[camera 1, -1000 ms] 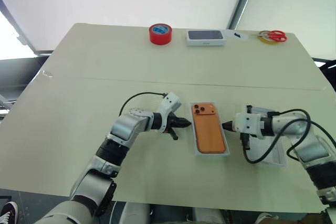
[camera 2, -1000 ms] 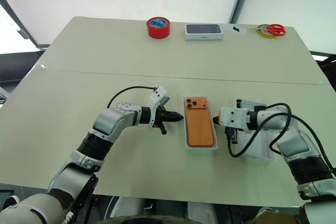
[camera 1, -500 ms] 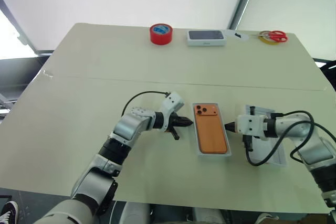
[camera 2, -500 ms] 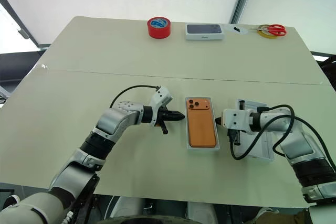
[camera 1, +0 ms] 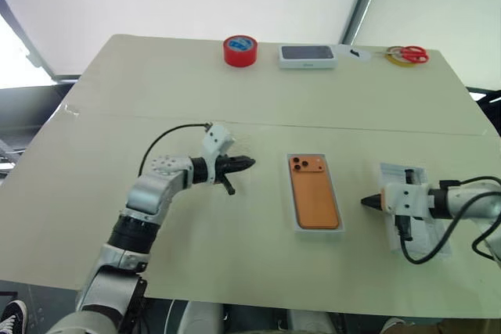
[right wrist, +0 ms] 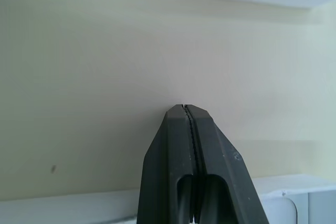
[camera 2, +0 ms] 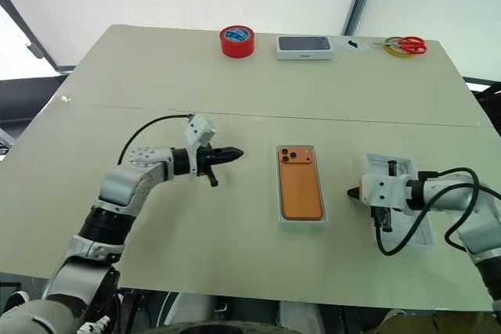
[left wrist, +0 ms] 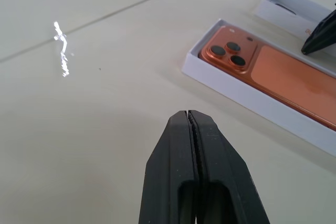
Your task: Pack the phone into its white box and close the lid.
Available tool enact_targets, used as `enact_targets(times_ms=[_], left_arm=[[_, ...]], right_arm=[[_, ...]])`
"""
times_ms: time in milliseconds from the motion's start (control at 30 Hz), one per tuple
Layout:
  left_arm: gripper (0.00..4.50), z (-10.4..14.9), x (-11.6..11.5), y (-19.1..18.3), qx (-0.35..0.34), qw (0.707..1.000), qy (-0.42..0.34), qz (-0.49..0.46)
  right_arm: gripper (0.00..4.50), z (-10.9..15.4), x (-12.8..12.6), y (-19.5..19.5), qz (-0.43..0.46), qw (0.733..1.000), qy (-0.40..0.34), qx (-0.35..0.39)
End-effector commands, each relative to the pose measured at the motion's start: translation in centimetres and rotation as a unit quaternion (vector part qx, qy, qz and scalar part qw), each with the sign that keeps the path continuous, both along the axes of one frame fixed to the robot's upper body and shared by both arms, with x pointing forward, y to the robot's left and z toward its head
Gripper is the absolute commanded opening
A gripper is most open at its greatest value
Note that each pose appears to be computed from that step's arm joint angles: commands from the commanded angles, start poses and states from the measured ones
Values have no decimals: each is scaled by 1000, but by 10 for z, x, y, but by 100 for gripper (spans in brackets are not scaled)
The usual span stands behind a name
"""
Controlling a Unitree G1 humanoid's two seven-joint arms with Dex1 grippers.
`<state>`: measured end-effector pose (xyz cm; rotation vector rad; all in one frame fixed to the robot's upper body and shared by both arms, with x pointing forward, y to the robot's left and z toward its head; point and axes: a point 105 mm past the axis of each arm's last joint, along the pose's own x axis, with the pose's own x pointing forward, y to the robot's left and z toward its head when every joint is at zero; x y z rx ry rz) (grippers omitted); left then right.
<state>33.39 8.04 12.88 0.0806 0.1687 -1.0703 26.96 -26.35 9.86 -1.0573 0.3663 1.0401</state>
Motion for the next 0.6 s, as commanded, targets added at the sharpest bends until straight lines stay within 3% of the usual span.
enact_targets(times_ms=[33, 133, 233, 267, 333, 433, 467, 600], left_arm=[[5, 18, -11, 14, -14, 999, -46, -9], [5, 13, -17, 29, -2, 999, -35, -2], [78, 11, -29, 41, -7, 1000, -2, -27], [143, 12, -33, 43, -6, 999, -1, -37], [232, 15, -41, 47, 4, 998, -28, -54], [388, 21, -49, 57, 0, 996, -62, -60], [390, 22, -51, 60, 1, 996, -71, -63], [390, 24, -57, 71, 19, 990, -122, -66]], right_arm=[[0, 20, 4, -5, -14, 1000, -22, 16], [0, 22, 1, -11, -15, 1000, -16, 4], [0, 33, 6, -8, -55, 996, -4, 65], [58, 37, 10, -5, -71, 994, -11, 87], [129, 45, 12, 2, -93, 987, -13, 129], [297, 54, 14, 12, -167, 963, 11, 213], [337, 55, 14, 12, -193, 955, 14, 226], [337, 51, 9, -1, -319, 919, 14, 229]])
